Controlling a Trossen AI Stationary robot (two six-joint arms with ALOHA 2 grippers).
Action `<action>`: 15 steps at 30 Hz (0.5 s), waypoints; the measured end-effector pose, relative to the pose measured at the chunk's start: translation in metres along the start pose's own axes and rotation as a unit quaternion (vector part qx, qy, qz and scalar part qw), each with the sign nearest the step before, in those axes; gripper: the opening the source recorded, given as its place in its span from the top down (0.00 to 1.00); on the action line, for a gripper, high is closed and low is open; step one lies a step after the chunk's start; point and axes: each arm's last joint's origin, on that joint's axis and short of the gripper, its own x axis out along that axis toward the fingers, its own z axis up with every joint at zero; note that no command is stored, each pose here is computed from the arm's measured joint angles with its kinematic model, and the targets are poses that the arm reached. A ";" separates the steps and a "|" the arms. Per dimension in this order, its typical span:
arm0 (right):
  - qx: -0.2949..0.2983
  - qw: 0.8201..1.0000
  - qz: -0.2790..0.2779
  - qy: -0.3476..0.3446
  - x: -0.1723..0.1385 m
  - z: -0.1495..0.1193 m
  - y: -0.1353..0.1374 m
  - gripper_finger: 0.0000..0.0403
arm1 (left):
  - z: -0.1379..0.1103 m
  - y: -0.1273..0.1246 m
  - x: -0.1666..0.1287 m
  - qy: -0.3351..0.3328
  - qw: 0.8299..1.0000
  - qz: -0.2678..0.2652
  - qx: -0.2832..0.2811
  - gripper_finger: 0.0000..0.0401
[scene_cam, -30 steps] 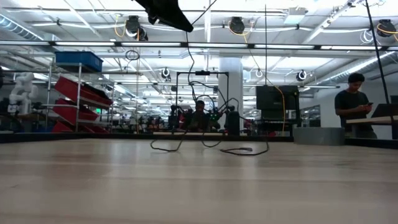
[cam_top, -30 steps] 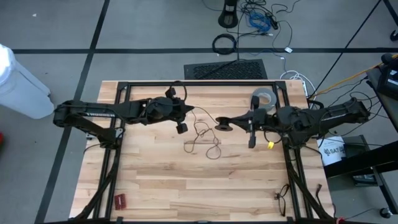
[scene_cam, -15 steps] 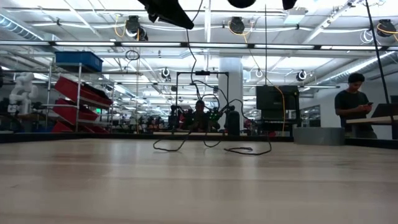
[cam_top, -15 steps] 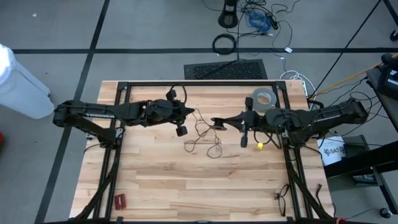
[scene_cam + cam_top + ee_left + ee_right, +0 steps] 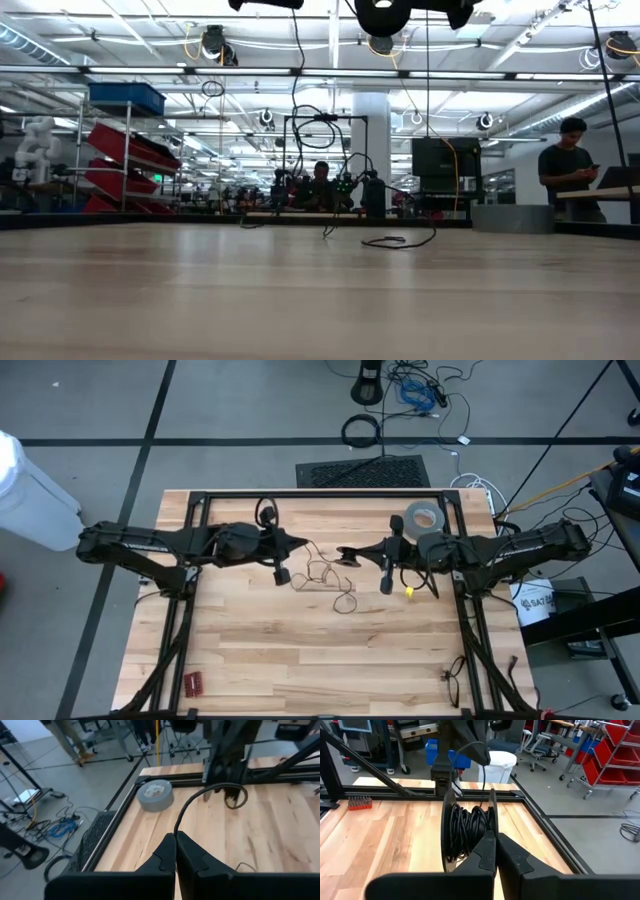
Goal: Coil cords
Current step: Coil the black wire onto the spool
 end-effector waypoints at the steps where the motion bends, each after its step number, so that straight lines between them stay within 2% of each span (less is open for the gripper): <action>1: 0.000 1.000 0.000 -0.002 0.000 0.000 0.000 1.00 | 0.000 -0.001 0.000 -0.001 1.000 -0.002 0.000 1.00; 9: -0.036 0.999 -0.009 0.011 0.010 -0.004 0.001 1.00 | 0.008 -0.008 -0.002 -0.037 0.999 -0.018 -0.036 1.00; 15: -0.054 0.996 -0.054 0.035 0.021 -0.012 0.002 1.00 | 0.010 -0.016 -0.005 -0.047 0.996 -0.046 -0.058 1.00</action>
